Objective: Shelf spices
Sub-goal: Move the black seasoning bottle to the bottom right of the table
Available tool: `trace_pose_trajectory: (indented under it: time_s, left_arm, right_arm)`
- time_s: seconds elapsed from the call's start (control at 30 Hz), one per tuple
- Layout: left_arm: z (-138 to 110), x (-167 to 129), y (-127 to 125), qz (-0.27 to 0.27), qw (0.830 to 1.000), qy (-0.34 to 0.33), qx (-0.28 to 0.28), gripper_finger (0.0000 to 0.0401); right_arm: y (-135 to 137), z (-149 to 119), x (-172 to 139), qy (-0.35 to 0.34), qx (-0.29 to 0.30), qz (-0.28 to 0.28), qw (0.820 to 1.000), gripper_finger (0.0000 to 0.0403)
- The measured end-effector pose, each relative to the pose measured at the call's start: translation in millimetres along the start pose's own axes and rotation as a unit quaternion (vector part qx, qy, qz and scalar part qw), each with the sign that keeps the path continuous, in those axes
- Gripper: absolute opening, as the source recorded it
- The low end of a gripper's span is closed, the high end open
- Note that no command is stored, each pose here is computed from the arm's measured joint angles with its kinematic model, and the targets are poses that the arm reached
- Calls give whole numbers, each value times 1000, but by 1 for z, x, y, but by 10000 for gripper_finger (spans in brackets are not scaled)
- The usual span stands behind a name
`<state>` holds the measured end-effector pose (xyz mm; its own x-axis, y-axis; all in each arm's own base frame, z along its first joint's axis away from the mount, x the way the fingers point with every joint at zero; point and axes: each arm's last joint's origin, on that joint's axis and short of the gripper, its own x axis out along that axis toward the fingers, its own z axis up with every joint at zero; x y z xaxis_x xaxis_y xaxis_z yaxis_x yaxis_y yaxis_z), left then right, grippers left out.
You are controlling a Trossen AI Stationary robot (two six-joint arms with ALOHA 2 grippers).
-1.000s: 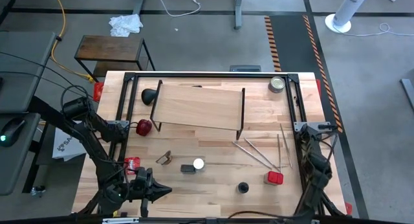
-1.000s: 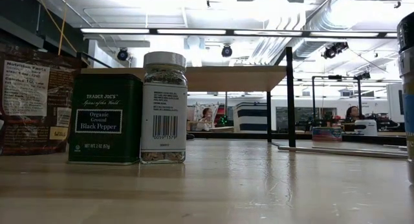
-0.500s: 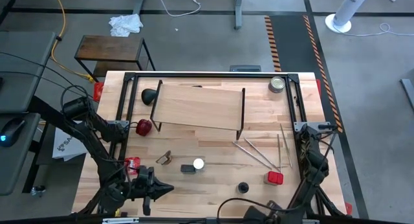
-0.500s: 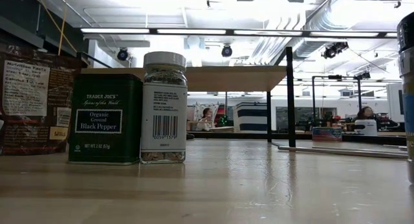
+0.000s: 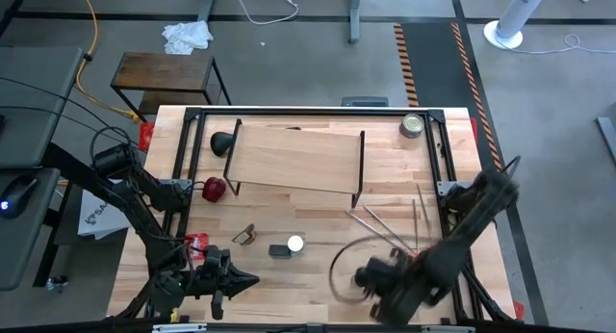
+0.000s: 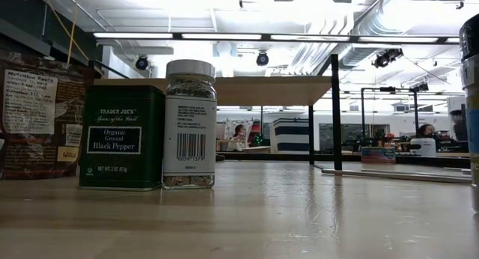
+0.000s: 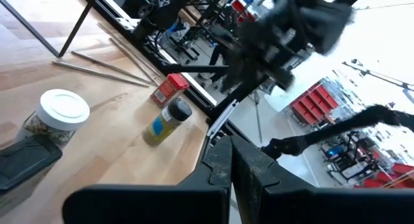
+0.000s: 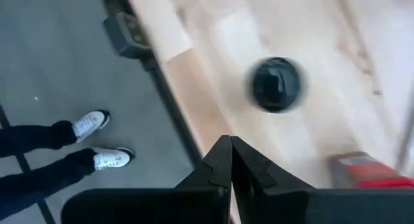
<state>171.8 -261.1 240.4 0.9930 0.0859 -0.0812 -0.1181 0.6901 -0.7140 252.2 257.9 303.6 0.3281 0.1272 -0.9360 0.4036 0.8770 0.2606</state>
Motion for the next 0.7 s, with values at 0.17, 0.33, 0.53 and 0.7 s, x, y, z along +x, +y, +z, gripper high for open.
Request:
trace_pose_trajectory:
  time_s: [0.17,0.33,0.53,0.7]
  left_arm:
    - [1,0,0,2,1000,-6,-4,0]
    - [2,0,0,8,1000,-18,-8,0]
    - [3,0,-1,14,999,-31,-14,0]
    - [4,1,0,19,999,-38,-11,0]
  right_arm:
    - [-48,-17,-19,-36,67,125,989,0]
    - [-48,-33,9,-57,133,254,956,0]
    - [-17,-26,60,-84,122,279,949,0]
    - [0,4,75,-121,90,277,949,0]
